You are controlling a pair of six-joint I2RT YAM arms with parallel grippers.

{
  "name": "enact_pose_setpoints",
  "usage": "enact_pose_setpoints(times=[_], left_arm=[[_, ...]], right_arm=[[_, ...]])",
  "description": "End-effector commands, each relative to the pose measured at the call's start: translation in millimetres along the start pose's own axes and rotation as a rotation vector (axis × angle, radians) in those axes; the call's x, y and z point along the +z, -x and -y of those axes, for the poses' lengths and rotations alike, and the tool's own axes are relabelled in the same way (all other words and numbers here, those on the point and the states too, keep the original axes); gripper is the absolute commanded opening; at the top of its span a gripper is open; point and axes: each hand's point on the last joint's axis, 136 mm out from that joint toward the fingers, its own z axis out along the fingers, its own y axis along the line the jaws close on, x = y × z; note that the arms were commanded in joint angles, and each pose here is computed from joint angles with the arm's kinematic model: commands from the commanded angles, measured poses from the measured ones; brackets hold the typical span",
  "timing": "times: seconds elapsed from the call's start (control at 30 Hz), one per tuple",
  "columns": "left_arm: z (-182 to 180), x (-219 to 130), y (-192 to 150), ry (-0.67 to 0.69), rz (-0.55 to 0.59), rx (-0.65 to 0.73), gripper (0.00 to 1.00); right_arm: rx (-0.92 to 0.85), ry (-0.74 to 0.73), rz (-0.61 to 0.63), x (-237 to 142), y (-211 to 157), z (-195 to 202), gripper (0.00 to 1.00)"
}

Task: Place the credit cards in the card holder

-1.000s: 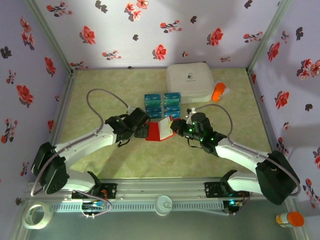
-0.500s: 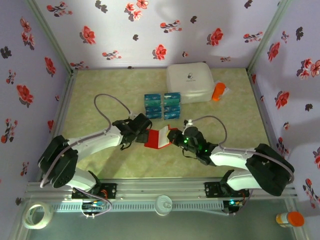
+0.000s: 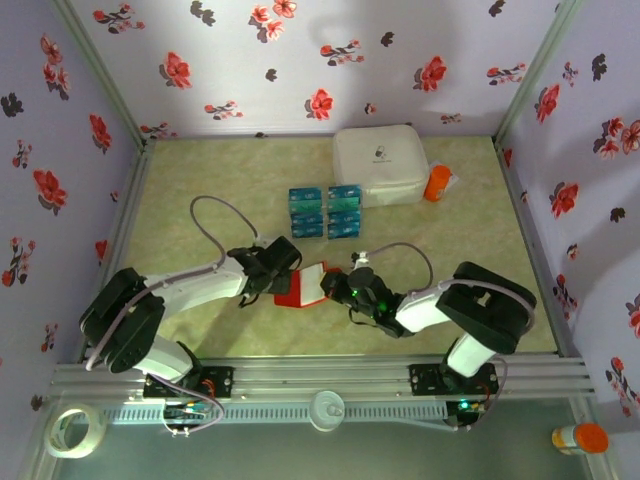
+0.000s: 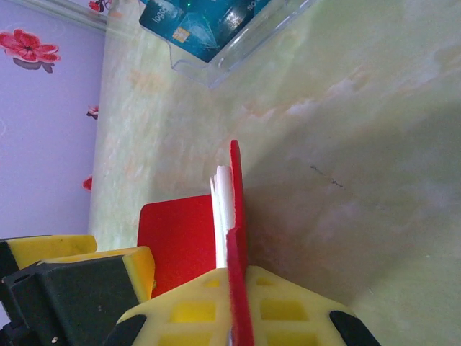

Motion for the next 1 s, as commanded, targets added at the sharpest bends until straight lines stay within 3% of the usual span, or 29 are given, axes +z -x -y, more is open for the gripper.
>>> enact_pose_setpoints(times=[0.0,0.1,0.27,0.37,0.47,0.63,0.8,0.97], left_arm=[[-7,6,-1,0.045,0.012,-0.017,1.00],[-9,10,-3,0.065,0.006,-0.008,1.00],[-13,17,-6,0.102,0.000,0.006,1.00],[-14,19,-4,0.114,0.000,0.014,1.00],[-14,16,-1,0.112,0.008,0.017,1.00],[-14,11,5,0.107,0.028,0.019,1.00],[-13,9,8,0.104,0.037,0.020,1.00],[-14,9,10,0.109,0.042,0.025,1.00]], right_arm=[[0.030,0.062,0.051,4,6,-15,0.00],[0.031,0.038,0.045,3,3,-7,0.00],[0.002,-0.015,0.051,-7,5,1,0.32],[-0.035,-0.075,0.058,-17,11,5,0.43],[-0.081,-0.160,0.063,-32,20,10,0.47],[-0.187,-0.254,0.058,-54,35,3,0.46],[-0.265,-0.289,-0.013,-55,37,-8,0.33],[-0.302,-0.279,-0.123,-29,23,-18,0.20]])
